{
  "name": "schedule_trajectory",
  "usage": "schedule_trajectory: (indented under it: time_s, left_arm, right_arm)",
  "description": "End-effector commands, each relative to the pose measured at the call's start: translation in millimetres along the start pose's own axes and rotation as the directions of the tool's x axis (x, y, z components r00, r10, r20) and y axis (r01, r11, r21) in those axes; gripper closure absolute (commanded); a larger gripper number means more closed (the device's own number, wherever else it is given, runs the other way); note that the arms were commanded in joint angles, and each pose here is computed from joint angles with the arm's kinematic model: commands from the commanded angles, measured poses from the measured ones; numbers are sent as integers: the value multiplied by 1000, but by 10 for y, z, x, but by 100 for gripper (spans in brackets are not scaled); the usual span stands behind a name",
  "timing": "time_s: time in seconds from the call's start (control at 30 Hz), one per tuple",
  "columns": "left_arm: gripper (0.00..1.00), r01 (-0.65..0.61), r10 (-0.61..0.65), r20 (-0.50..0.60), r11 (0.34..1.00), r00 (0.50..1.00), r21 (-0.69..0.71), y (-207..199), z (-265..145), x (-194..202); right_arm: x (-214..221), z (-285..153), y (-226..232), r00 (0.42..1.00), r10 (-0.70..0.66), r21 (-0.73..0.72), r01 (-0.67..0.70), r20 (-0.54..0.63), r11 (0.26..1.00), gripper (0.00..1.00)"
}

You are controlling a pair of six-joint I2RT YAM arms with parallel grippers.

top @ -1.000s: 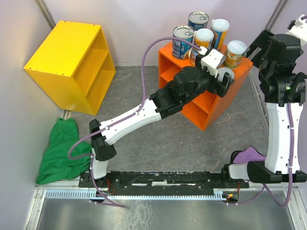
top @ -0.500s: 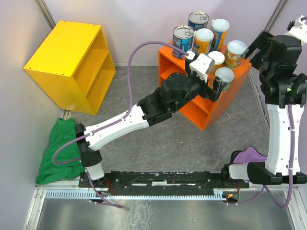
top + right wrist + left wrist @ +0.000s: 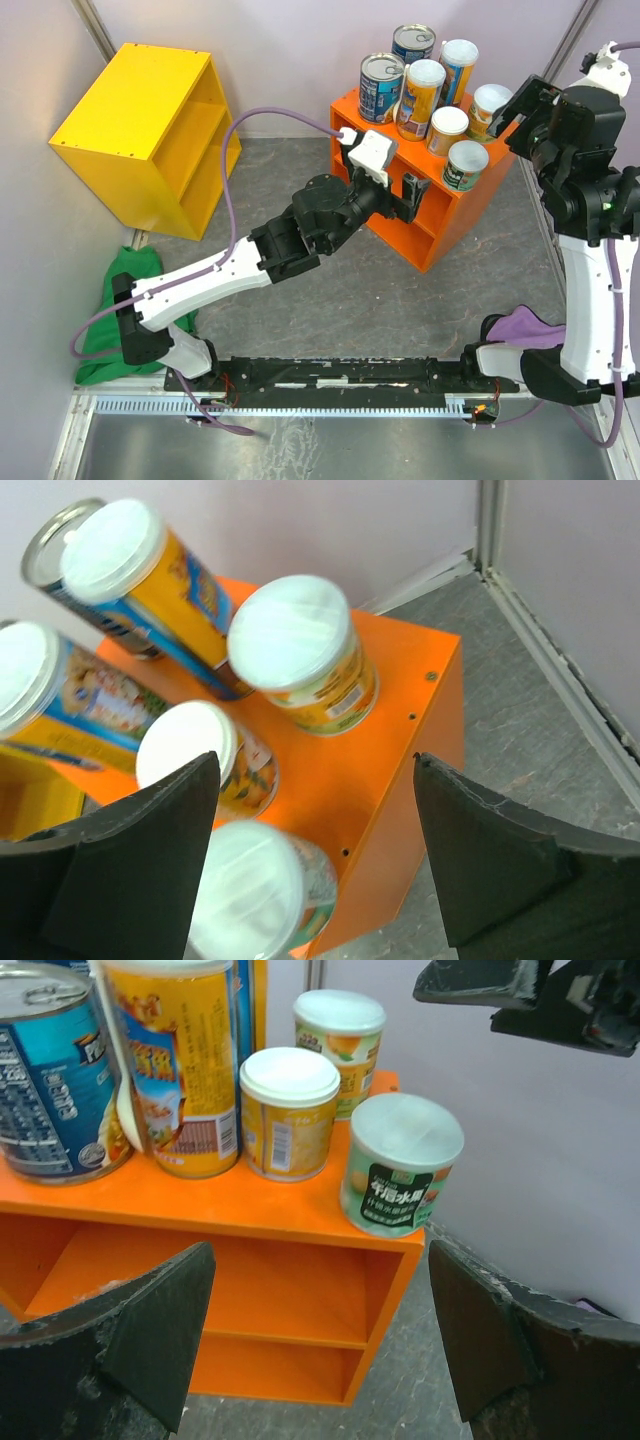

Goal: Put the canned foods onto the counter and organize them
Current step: Place the canned food on the counter.

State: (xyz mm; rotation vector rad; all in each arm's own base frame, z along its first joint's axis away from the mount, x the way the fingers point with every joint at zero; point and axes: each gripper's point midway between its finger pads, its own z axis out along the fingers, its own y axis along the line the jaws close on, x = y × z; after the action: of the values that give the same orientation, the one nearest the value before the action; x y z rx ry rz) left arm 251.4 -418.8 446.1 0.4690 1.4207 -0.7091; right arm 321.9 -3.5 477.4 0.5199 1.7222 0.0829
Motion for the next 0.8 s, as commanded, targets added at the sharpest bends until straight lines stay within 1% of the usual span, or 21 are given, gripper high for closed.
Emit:
schedule_trajectory:
  time_s: [0.0,0.13,0.27,0.4,0.57,0.77]
  left_arm:
    - [7,71,-68,96,997,993,-36,117,-191,-303]
    - [7,80,-76,87,996,993,-48,181,-279,-215]
    - [7,90,-85,86,994,993,-56,223,-346,-176]
    - [7,94,-88,88,993,992,-67,266,-401,-168]
    - [7,101,-94,90,993,991,-68,287,-443,-159]
    - [7,105,-98,91,992,991,-74,317,-488,-153]
  right_arm:
    - [-34,-269,146,1000,-1,-77,2,13,997,15]
    - [6,-416,214,1000,-14,-120,13,-9,993,15]
    - [117,-530,295,997,-40,-179,28,-66,983,16]
    - [197,-639,275,993,-65,-201,44,-97,979,16]
    - [387,-740,292,981,-99,-248,55,-170,967,18]
    - [555,-816,254,968,-135,-276,73,-211,958,18]
